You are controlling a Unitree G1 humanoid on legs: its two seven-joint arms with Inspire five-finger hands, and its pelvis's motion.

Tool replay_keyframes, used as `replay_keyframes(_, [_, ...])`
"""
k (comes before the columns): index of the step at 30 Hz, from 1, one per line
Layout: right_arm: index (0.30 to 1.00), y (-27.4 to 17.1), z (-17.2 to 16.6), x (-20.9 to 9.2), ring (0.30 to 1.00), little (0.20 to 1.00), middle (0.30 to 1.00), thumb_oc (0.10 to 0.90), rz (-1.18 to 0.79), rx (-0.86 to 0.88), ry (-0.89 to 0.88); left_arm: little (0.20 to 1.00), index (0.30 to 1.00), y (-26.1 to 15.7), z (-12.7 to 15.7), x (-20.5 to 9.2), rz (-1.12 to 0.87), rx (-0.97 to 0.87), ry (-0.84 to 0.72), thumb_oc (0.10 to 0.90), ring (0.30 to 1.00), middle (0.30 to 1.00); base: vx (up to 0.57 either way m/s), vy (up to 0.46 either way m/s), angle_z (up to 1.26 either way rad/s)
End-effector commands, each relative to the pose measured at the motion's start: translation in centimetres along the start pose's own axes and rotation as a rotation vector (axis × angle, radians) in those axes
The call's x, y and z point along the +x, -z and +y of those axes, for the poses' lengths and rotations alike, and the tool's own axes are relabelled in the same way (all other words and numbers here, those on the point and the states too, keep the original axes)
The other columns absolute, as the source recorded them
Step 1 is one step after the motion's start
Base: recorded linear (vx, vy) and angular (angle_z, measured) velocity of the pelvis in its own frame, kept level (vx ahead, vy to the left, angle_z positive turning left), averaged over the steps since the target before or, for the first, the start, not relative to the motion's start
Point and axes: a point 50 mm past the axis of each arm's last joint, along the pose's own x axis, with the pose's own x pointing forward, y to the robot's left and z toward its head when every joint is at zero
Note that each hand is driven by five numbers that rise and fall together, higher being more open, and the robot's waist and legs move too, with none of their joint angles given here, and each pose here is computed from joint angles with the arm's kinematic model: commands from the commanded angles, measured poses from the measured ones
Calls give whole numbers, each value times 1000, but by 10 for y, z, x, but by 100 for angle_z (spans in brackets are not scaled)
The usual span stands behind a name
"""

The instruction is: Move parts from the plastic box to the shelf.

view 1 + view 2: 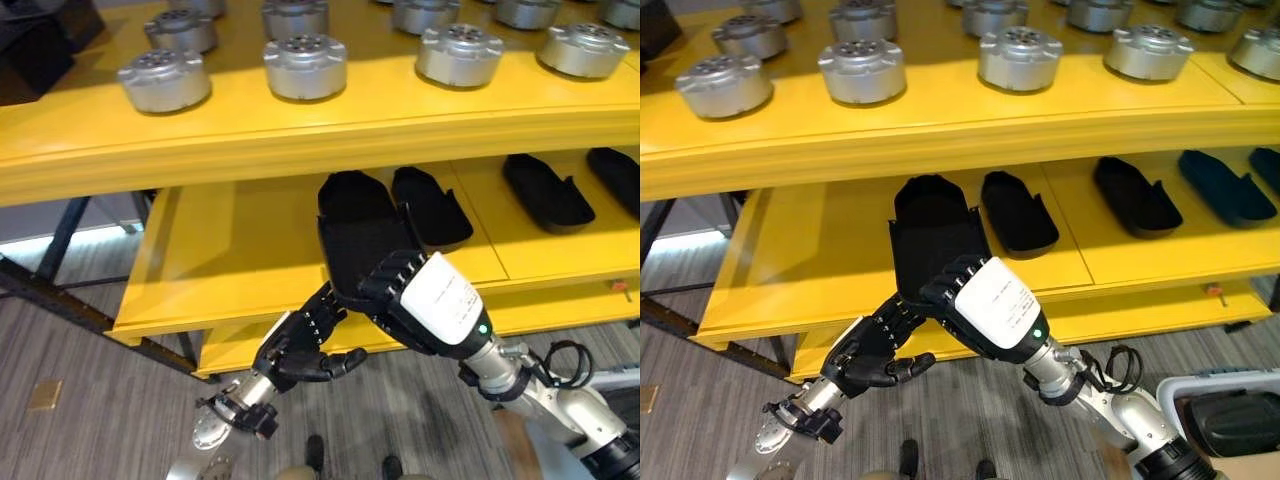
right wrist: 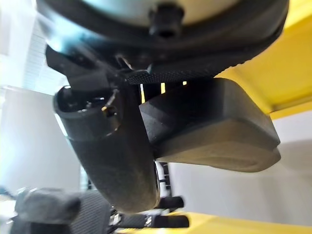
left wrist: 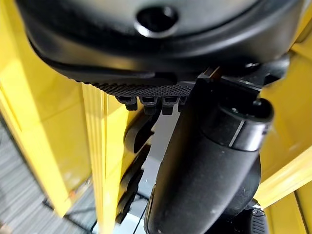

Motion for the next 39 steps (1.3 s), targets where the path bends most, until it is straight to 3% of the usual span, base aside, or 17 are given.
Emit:
replay_keyframes(1, [300,2,-33,37,300,300,300,400,-93,-51,284,1000,1000,-31,-11,8,-191,31,84,900,1000,1000,122,127,29])
replay_keyframes(14, [300,15,-39,31,300,300,300,400,-71,-61,205,1000,1000,-38,4,-3,-240,44,9,900,1000,1000,122,260,-15])
replay_keyframes(31, [300,58,-8,8,300,300,300,400,378,-101,110,1000,1000,-47,9,-6,-206,115,51,900,1000,1000,102,236,3])
replay_keyframes(39, [300,79,5,-11,300,300,300,400,548,-126,71,1000,1000,-48,1,0,-191,105,145,900,1000,1000,14,82,1])
